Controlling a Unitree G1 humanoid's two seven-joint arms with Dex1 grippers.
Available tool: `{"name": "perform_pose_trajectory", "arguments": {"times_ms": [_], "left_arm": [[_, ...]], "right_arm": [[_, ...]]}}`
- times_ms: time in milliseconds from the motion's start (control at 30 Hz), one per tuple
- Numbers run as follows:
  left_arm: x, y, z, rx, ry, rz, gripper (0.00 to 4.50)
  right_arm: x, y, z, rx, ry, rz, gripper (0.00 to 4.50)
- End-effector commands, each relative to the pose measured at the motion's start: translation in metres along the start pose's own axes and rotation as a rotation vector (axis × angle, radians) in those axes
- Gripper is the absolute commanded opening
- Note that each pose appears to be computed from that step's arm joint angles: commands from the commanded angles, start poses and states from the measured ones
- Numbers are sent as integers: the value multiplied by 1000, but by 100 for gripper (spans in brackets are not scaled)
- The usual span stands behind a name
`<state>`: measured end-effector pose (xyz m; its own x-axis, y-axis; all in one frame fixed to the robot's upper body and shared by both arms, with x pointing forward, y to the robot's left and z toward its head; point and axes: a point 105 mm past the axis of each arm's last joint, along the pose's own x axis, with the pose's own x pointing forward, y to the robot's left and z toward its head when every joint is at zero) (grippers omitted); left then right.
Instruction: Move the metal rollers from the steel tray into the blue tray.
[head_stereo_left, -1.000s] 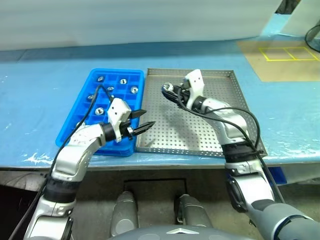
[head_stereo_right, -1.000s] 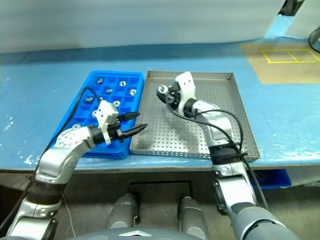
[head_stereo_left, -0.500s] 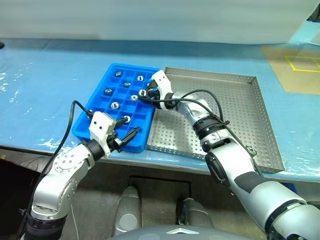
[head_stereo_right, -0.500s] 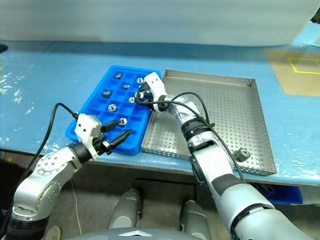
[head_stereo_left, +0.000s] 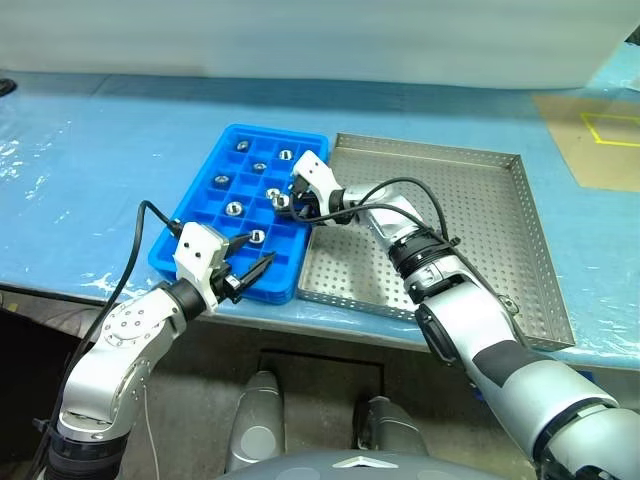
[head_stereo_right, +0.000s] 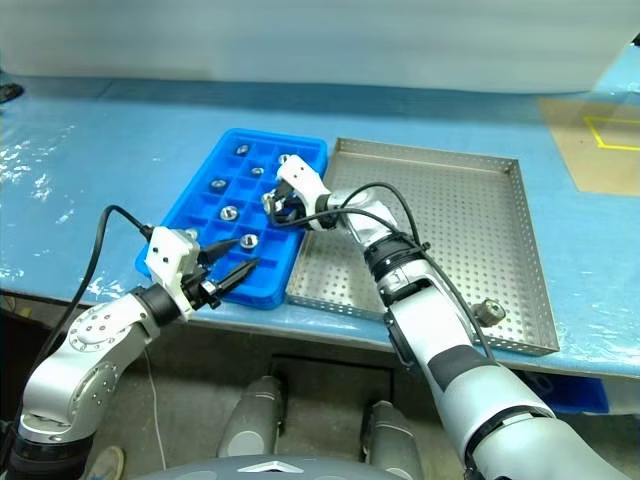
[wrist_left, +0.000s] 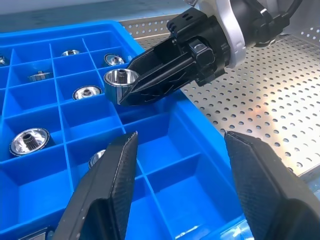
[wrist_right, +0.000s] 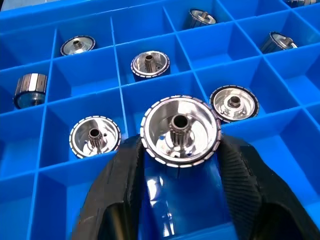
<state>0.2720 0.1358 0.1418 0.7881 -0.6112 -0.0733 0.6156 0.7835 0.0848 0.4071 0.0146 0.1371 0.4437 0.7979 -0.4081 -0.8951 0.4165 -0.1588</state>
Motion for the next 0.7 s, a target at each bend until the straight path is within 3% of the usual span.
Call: {"name": "perform_pose_trajectory", "arguments": {"times_ms": [33,133,167,367,567,700], "left_arm": [[5,-5,11,30,-42,-47,290],[13,-9,14,30,-55,-87,290],[19,-11,15,29,-62,-113,290],[51,-28,20,20,-96,-280,290],[79,-46,24,30,-115,-481,290],[91,-54,25,33,-123,-569,290]], "right_arm": [[-6,-6,-1,-29,-10,-41,332],[-14,-12,4,-15,-54,-73,440],[-21,-18,6,-4,-88,-107,449],[-91,-40,-17,112,-186,-252,449],[-185,-26,-90,241,25,-413,449],[-223,-17,-104,307,75,-552,449]]}}
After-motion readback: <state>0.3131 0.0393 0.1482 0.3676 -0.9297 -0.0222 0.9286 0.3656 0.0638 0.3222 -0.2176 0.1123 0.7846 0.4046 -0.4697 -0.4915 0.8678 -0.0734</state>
